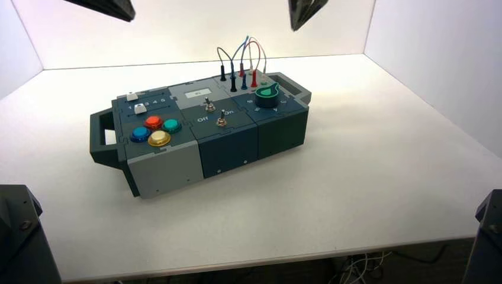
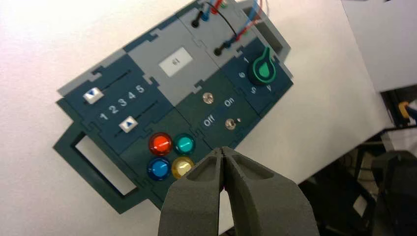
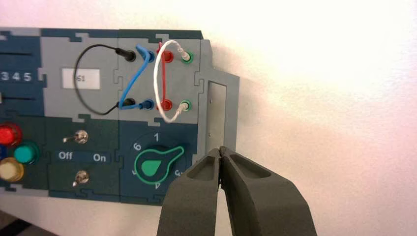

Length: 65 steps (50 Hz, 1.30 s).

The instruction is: Flip the bottom switch off with the left gripper.

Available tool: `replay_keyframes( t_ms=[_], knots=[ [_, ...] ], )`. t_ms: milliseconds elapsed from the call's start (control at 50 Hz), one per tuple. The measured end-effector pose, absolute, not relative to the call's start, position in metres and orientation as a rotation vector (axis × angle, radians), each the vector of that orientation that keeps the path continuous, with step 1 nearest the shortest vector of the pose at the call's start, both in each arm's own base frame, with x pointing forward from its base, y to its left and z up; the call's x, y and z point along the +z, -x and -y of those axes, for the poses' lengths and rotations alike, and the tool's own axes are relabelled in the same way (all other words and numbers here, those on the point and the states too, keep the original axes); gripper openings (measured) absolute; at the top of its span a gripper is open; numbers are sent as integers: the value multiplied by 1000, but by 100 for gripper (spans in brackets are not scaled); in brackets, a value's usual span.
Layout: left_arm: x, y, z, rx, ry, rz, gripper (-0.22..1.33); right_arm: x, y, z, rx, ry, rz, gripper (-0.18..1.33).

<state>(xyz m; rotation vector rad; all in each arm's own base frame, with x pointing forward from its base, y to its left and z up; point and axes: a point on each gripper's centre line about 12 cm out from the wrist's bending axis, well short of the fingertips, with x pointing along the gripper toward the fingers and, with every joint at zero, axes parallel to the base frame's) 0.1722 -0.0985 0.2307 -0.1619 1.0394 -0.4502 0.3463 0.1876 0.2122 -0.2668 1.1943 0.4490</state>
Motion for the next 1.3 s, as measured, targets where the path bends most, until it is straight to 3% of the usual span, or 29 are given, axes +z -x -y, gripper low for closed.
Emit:
replay_keyframes(
  t_ms=[520,1000,1300],
  knots=[
    [210,-182,124,-507,107,-1067,-16,249,-292,-173,496,218,-1098,-14],
    [178,-201,173,-601,-31,-1179,-16,243,-268,-167,514,187,-1114,-14],
    [158,-212,184,-612,-88,-1239,-16,234,-255,-189,580,198,-1141,-14]
  ],
)
